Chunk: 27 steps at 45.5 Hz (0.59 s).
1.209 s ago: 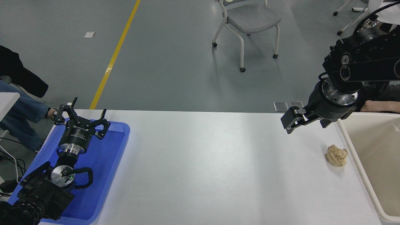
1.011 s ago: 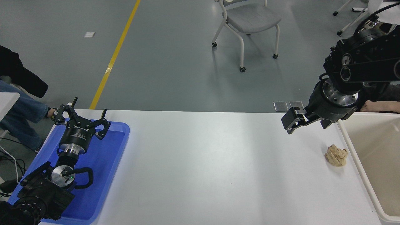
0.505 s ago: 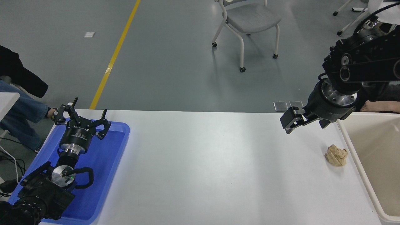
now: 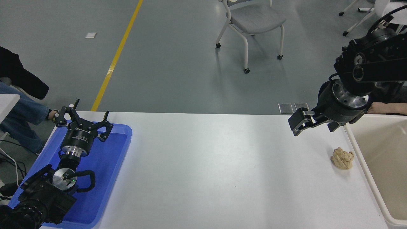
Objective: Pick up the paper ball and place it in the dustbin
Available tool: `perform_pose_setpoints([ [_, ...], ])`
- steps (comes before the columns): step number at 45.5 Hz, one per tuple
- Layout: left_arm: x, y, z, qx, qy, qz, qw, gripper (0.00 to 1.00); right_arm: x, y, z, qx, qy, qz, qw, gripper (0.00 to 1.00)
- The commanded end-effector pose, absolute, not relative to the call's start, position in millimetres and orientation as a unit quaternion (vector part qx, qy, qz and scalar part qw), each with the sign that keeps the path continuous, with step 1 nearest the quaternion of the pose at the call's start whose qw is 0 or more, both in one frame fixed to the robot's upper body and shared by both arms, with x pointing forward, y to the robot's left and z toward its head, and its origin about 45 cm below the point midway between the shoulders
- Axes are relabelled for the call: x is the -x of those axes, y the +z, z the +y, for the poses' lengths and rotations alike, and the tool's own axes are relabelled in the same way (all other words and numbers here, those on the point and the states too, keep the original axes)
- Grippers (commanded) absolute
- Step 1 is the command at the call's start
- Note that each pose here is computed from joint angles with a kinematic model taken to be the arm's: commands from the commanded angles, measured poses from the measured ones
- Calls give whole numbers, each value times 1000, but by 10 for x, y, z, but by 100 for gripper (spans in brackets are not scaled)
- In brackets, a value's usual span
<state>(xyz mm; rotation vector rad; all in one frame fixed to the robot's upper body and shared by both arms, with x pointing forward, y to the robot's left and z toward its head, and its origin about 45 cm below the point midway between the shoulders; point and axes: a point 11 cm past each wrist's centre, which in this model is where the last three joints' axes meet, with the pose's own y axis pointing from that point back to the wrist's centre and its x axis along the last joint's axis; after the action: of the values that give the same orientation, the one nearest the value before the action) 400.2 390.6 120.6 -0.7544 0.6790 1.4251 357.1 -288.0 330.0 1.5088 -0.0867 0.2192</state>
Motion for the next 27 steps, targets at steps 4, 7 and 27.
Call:
perform_pose_setpoints([
  [4,-4005,1206,3904,331,625,298,641,100,-3644,3021,-3419,-652,115,-47,748,100],
  [7,-4005,1209,3912,331,626,297,641,100,-3735,2934,-3537,-640,130,-58,755,100],
  [27,-4009,1209,3893,331,624,299,642,100,-4037,2010,-4277,-584,169,-135,782,100],
])
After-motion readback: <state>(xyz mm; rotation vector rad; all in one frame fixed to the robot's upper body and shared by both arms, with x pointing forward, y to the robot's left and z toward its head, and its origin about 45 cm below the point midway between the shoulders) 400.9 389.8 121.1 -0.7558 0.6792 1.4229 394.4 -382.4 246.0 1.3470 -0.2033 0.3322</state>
